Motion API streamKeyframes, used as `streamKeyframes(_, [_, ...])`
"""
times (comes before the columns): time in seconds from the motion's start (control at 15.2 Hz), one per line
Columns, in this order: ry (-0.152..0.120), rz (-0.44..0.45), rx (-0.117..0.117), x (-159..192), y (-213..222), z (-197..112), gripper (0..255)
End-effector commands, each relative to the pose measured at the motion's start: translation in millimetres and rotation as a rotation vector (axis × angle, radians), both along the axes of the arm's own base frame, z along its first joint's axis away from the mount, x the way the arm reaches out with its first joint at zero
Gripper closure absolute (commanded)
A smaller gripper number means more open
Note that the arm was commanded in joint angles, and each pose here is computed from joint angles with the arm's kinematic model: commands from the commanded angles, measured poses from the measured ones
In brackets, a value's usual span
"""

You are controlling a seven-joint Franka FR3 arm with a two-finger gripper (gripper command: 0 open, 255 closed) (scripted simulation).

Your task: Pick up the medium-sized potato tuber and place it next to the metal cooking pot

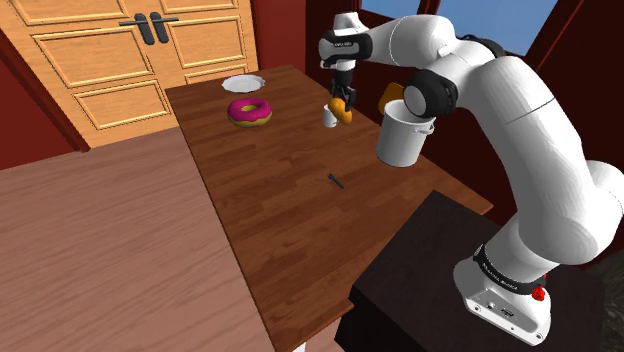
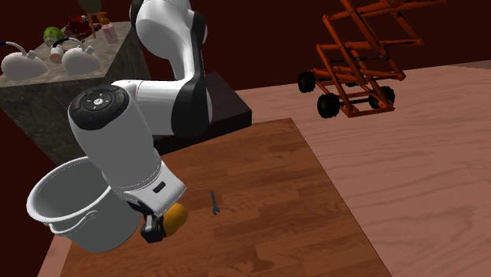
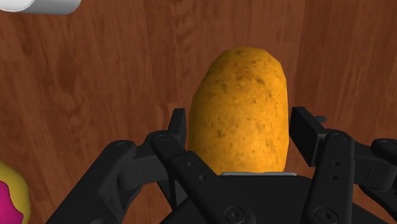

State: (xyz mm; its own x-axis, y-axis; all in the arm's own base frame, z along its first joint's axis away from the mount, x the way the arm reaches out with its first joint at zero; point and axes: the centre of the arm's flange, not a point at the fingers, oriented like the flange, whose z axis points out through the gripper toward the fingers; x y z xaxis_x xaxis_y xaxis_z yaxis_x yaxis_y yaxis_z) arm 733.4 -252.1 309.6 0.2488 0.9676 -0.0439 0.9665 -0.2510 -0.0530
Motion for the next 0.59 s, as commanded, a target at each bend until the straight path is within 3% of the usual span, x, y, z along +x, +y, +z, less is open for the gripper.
streamKeyframes(0.0, [0.000, 0.000, 0.000, -0.1, 0.3, -10.1, 255])
streamKeyframes(0.53, [0.000, 0.000, 0.000, -0.1, 0.3, -52.3, 255])
